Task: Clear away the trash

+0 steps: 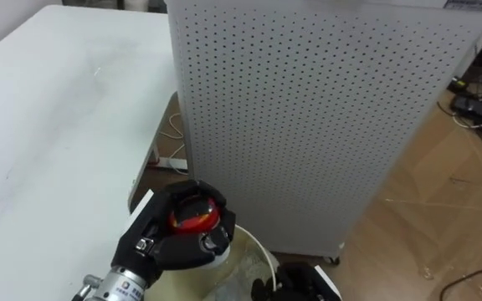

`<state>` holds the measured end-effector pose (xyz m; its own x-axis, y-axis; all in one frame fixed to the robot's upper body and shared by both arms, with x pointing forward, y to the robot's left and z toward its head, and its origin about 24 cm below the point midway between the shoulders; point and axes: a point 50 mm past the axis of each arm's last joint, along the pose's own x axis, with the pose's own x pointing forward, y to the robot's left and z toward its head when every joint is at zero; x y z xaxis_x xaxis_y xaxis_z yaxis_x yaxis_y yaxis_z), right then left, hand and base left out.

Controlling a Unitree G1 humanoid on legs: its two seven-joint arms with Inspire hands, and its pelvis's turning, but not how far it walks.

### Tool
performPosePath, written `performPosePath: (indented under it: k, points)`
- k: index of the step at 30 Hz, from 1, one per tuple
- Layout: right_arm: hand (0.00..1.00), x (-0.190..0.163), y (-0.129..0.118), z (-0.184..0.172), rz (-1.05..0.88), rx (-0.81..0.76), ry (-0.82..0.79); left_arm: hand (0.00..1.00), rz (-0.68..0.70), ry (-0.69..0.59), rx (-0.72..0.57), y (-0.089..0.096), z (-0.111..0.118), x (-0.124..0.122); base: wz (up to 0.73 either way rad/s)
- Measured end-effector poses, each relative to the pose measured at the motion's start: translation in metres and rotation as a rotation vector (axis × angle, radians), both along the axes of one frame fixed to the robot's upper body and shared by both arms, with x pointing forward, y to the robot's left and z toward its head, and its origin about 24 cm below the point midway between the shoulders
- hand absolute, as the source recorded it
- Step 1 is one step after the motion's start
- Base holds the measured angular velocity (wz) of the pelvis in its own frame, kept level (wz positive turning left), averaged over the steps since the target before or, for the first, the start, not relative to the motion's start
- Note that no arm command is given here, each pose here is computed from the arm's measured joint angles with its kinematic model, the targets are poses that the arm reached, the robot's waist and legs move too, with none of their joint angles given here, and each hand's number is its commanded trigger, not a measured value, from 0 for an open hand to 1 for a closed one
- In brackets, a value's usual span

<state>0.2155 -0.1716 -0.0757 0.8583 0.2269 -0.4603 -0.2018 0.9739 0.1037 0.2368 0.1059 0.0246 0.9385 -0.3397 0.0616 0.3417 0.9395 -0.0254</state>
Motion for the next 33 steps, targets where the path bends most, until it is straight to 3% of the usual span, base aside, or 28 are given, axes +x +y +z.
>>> performPosePath:
  k: [33]
  points:
    - [1.00,0.0027,-0.0054,-0.0002,-0.023,-0.079,0.012,0.00,-0.032,-0.029,0.088,0.0063,0.0029,-0.0071,0.00]
